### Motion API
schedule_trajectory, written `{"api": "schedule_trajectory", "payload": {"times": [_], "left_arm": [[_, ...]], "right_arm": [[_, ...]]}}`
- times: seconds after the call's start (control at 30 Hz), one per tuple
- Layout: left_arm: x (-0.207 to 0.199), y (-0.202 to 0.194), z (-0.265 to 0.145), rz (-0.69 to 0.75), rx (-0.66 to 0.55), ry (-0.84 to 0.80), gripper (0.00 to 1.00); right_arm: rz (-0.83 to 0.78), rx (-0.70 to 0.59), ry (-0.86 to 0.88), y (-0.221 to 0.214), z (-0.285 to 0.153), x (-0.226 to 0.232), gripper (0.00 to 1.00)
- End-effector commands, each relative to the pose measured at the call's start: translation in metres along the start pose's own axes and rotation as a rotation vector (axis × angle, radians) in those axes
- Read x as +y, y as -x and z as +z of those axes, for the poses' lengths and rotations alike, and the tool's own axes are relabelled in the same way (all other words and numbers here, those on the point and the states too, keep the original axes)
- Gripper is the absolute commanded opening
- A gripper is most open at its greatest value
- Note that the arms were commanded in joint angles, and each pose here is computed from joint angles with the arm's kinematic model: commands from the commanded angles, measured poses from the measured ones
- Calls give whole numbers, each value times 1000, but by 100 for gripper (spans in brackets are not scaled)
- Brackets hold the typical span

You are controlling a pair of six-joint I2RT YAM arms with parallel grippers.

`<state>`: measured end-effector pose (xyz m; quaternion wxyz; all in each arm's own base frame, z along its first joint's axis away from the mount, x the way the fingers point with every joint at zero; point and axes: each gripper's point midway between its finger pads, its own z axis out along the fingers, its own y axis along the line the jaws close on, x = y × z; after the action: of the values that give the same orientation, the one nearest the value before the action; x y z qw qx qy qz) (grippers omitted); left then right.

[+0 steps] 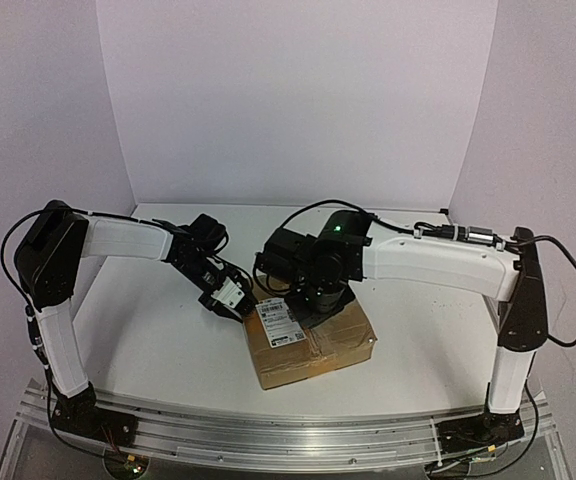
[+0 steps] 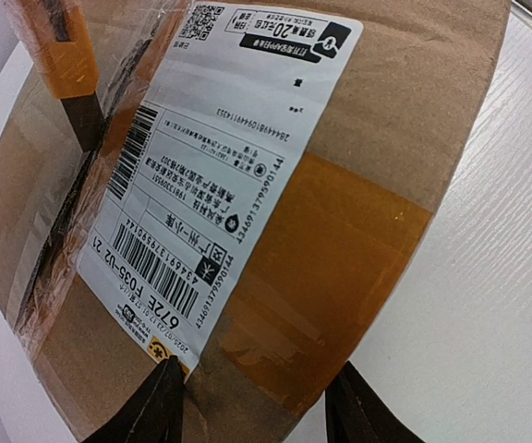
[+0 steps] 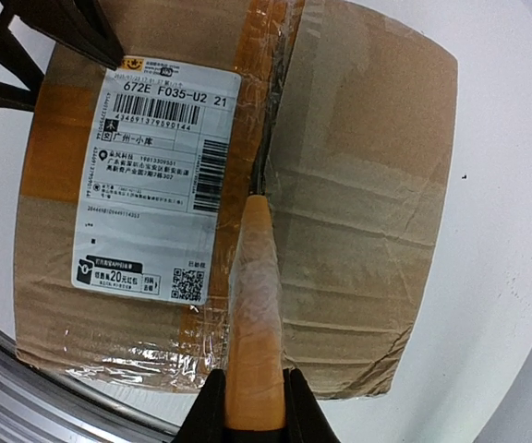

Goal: Unpack the express box

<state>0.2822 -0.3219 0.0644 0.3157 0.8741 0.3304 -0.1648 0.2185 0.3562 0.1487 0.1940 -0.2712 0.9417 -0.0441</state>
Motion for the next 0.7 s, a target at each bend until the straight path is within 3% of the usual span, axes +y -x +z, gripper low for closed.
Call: {"api": "schedule_trajectory", "payload": {"times": [0.0, 0.67], "left_arm": [[-46, -65, 11, -226, 232, -133, 49], [-45, -78, 10, -270, 267, -130, 46]], "right_arm": [[-84, 273, 133, -78, -32, 20, 0], [-58, 389, 303, -133, -74, 58, 0]]}}
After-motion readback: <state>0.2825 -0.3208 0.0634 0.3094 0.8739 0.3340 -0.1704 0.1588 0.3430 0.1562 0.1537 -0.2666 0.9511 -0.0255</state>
